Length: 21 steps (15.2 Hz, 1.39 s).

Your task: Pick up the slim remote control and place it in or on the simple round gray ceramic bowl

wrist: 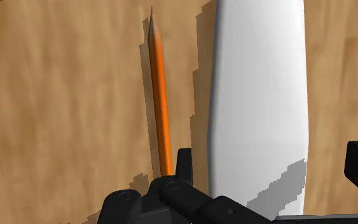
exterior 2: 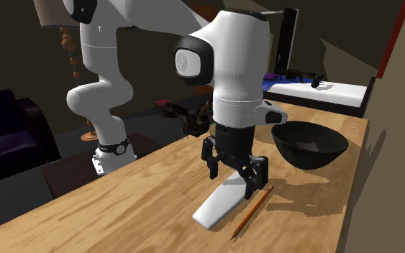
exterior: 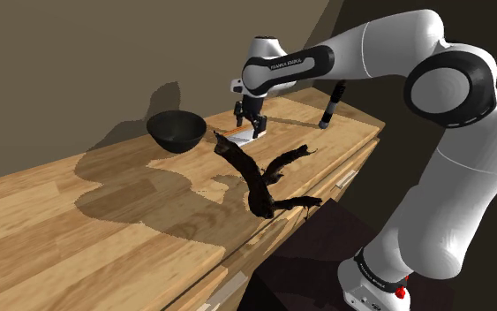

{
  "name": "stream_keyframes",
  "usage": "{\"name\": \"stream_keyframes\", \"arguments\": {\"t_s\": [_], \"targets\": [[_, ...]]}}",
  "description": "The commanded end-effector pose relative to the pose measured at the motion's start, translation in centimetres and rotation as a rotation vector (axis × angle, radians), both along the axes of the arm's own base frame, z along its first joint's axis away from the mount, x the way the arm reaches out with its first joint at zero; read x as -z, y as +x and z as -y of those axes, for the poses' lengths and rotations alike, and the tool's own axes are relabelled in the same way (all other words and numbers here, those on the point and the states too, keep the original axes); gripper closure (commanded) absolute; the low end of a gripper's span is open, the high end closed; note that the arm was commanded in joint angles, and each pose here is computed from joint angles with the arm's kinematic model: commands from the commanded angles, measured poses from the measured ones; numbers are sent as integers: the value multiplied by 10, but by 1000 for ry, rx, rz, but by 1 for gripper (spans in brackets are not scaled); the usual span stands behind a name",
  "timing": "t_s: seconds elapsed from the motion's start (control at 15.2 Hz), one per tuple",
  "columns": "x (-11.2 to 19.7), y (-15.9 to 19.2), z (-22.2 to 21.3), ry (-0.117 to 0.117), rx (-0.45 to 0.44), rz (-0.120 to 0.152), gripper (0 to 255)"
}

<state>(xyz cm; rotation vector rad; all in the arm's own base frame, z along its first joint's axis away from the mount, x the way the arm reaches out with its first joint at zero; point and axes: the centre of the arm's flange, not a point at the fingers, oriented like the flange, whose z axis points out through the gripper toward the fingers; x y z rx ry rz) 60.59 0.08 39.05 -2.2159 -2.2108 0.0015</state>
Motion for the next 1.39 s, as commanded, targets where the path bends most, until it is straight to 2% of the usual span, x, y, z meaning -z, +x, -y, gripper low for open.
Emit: {"name": "stream_keyframes", "arguments": {"t_s": [0.0,0.2,0.66,0.73,1.32], "targets": [[11,0,0,0,-3,1,0],[25,0,0,0,-3,1,0],[25,0,0,0,-3,1,0],[25,0,0,0,-3,1,255],[25,0,0,0,-3,1,255]]}}
